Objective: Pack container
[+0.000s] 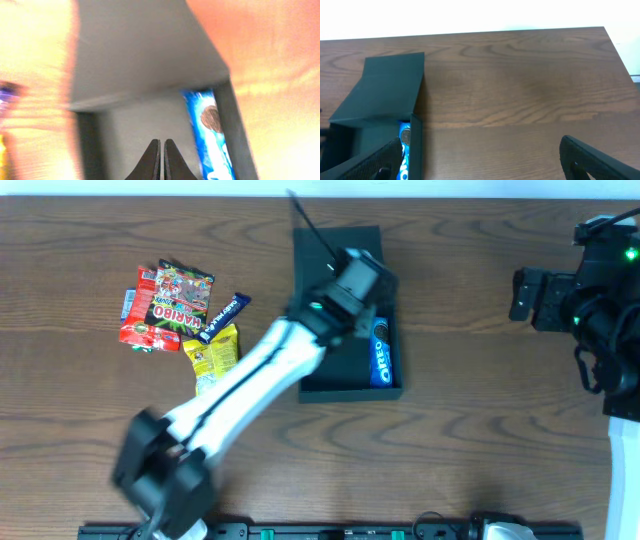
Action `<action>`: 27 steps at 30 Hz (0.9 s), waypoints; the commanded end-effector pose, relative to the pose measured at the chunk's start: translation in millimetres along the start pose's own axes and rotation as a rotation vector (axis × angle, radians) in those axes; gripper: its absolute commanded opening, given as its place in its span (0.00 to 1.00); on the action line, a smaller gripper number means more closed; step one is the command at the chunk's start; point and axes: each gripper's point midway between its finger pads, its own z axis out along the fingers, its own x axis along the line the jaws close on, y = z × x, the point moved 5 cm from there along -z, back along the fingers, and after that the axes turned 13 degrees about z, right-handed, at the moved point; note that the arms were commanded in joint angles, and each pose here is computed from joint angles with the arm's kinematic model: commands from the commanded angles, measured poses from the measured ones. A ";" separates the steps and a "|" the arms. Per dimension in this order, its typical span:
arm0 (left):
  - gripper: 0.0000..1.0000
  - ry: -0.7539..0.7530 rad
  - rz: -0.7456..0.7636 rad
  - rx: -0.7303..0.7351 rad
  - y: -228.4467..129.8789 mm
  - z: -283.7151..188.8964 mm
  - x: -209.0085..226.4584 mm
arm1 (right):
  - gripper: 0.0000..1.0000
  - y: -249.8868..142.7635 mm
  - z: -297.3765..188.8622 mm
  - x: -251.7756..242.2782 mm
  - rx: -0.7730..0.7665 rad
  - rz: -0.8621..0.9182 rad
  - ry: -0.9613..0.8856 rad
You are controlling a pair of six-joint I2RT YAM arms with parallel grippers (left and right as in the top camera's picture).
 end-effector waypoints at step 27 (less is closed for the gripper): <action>0.33 -0.017 -0.253 0.174 -79.5 27.7 334.3 | 0.99 -4.8 51.4 -3.5 0.105 -0.017 -0.022</action>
